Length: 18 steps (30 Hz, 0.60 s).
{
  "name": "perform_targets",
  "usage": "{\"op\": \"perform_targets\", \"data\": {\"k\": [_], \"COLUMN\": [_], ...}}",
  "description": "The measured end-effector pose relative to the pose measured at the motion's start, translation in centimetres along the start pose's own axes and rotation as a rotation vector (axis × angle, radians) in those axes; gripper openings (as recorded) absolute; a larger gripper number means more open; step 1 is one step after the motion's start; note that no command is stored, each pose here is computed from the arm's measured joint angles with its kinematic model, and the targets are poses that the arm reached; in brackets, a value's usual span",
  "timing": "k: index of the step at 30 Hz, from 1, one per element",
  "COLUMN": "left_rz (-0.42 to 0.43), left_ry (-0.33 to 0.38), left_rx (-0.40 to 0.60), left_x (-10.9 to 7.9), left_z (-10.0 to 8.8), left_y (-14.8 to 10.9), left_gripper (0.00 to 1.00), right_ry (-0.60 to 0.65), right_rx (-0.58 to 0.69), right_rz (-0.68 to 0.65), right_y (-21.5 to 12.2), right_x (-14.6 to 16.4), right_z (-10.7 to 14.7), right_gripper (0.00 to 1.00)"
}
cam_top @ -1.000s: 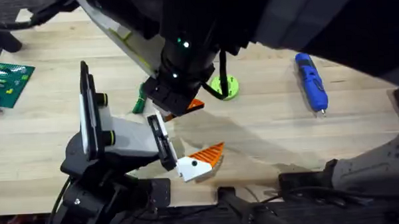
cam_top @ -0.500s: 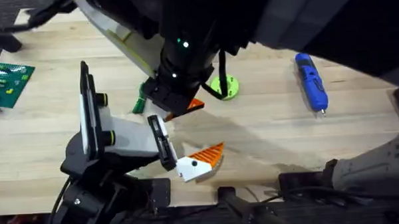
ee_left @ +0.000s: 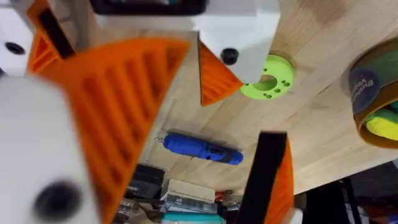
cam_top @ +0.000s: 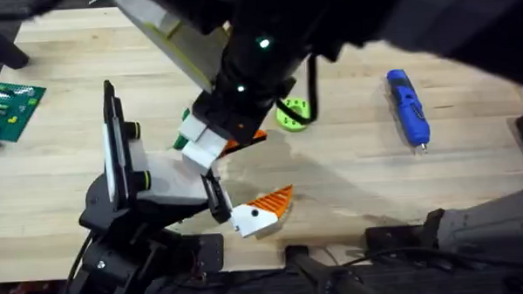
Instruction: Pick up the gripper from the table and insert it into the empty holder that is missing its gripper. Then pick up a screw, insert it into the mounting hole, and use the screwdriver to tighten it. Finally, clean up the table by picking up the vegetable and placing it into the bucket.
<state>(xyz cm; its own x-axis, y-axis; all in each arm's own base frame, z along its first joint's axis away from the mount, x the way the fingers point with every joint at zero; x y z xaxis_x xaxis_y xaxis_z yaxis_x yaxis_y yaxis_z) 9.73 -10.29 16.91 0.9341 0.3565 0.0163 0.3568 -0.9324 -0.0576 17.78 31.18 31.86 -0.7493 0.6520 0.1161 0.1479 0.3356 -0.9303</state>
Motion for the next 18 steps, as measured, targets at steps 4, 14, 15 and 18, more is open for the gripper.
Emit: {"op": "perform_targets", "data": {"k": [4,14,15,18], "left_rz": [0.000,0.000,0.000,0.000], "left_ry": [0.000,0.000,0.000,0.000], "left_rx": [0.000,0.000,0.000,0.000], "left_x": [0.0,0.0,0.0,0.0], "left_z": [0.0,0.0,0.0,0.0], "left_y": [0.0,0.0,0.0,0.0], "left_gripper": [0.986,0.986,0.986,0.986], "right_ry": [0.021,0.128,0.135,0.148], "right_rx": [-0.021,-0.023,-0.019,-0.013], "right_rz": [-0.008,0.032,0.035,0.041], "right_y": [-2.1,-5.4,-5.4,-5.4], "right_x": [-0.8,-4.6,-4.8,-5.2], "right_z": [0.8,2.6,2.6,2.7], "right_gripper": [0.994,0.994,0.995,0.994]}}
Point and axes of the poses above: each hand's point on the last joint's axis, 136 mm out from that joint toward the fingers, its own y axis out along the fingers, its own x axis along the line the jaws close on, z = x × y, the point moved 9 cm from there along -y, back along the fingers, and after that the axes turned 8 degrees about y, right-handed, at the moved point
